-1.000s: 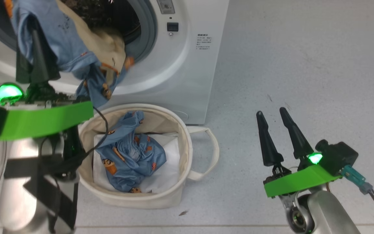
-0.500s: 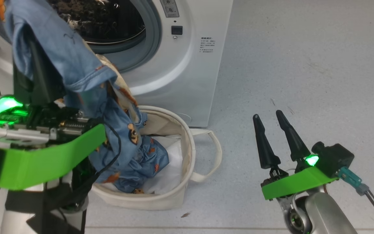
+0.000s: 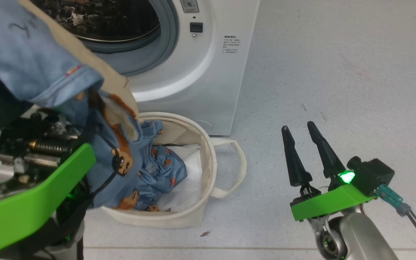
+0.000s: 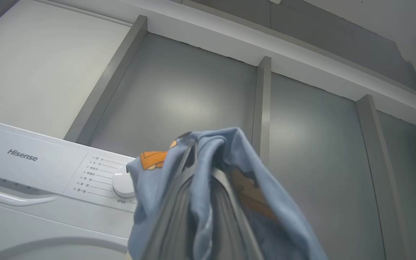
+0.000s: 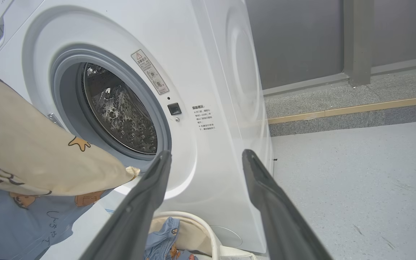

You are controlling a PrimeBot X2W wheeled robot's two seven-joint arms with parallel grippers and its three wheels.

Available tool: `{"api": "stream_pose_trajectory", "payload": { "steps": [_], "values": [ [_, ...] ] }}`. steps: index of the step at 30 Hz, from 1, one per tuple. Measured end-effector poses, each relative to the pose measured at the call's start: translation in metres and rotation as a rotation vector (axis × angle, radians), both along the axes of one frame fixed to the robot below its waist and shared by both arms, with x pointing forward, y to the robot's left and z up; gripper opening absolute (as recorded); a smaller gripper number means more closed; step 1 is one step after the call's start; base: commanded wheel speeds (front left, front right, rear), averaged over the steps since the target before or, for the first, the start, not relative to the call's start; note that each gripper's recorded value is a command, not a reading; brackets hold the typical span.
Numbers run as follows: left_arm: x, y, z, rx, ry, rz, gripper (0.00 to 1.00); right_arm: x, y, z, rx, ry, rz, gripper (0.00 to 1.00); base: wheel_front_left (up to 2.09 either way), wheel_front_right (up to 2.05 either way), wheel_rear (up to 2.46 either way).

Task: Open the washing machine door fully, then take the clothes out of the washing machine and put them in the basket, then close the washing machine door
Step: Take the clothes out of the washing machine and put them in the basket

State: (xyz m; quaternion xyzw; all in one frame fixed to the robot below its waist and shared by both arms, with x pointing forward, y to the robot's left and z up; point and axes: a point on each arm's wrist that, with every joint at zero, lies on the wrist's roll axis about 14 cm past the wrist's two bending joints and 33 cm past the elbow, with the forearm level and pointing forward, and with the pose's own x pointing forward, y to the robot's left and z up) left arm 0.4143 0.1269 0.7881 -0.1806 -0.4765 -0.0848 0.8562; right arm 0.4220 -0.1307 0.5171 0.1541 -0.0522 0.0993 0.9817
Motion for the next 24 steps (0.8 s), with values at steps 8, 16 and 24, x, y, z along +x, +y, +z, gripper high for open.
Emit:
{"api": "stream_pose_trajectory", "payload": {
  "steps": [8,16,24],
  "values": [
    [0.022,-0.013,-0.021,0.034,0.076,-0.017,0.00,0.001,-0.004,-0.002,-0.001,0.007,-0.011,1.00,0.00,0.00,0.00],
    [0.061,-0.025,-0.071,0.086,0.242,-0.029,0.00,0.003,-0.010,-0.012,0.004,0.032,-0.029,1.00,0.00,0.00,0.00],
    [0.107,-0.032,-0.167,0.194,0.515,-0.009,0.00,0.013,-0.015,-0.021,0.004,0.051,-0.041,1.00,0.00,0.00,0.00]
  ]
}}
